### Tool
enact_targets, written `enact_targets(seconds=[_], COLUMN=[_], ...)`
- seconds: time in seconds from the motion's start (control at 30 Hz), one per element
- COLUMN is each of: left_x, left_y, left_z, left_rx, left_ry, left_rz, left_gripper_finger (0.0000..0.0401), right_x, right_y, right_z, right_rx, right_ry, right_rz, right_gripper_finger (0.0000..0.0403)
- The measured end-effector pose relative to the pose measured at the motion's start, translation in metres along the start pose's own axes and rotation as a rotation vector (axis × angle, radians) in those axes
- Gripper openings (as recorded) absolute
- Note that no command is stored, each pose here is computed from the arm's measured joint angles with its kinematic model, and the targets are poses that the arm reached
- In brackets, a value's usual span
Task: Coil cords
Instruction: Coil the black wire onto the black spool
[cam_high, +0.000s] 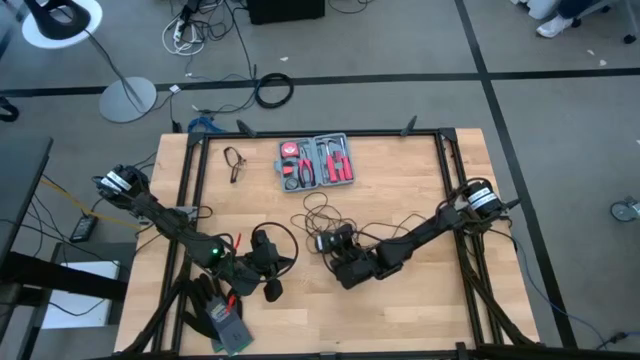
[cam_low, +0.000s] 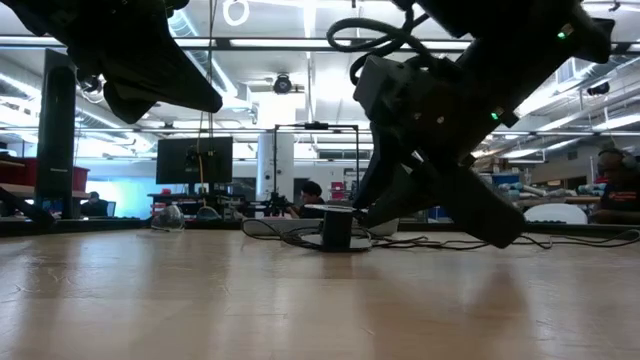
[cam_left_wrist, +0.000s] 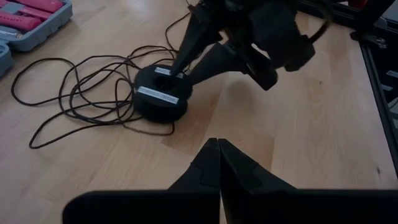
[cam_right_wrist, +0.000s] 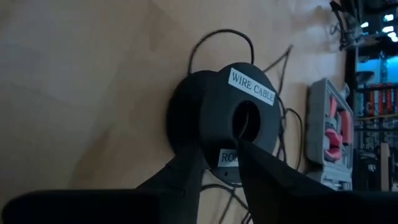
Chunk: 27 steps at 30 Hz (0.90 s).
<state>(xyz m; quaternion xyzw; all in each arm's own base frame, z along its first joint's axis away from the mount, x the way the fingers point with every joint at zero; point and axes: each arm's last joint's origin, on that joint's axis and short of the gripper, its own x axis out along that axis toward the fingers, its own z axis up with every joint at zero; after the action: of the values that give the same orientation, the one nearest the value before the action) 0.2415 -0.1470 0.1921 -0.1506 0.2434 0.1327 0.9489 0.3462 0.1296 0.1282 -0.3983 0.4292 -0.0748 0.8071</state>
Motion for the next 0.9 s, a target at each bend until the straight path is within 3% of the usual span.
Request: enact_targets(seconds=[0.27, 0.43, 0.57, 0.73, 0.9], left_x=[0.0, 0.0, 0.0, 0.003, 0.009], left_y=[0.0, 0.0, 0.0, 0.005, 0.014], left_z=[0.0, 0.0, 0.0, 0.004, 0.013], left_rx=[-0.01, -0.011, 0.017, 0.12, 0.235], left_ry=[-0.002, -0.002, -0.003, -0.037, -0.11], left_rz=[0.002, 0.002, 0.003, 0.057, 0.181], left_gripper_finger=[0.0001, 0.0001, 0.0001, 0.0001, 0.0001], right_x=[0.009, 0.003, -0.016, -0.053, -0.085], right_y=[-0.013, -0.019, -0.037, -0.073, -0.117], right_z=[-0.003, -0.002, 0.002, 0.002, -0.007], right_rx=[0.12, 0.224, 0.3, 0.373, 0.497], right_ry=[0.025, 0.017, -0.042, -0.136, -0.254], right_rz=[-0.043, -0.08, -0.035, 0.003, 0.069], right_gripper_finger=[0.0011, 0.0005, 0.0002, 0.0001, 0.0001])
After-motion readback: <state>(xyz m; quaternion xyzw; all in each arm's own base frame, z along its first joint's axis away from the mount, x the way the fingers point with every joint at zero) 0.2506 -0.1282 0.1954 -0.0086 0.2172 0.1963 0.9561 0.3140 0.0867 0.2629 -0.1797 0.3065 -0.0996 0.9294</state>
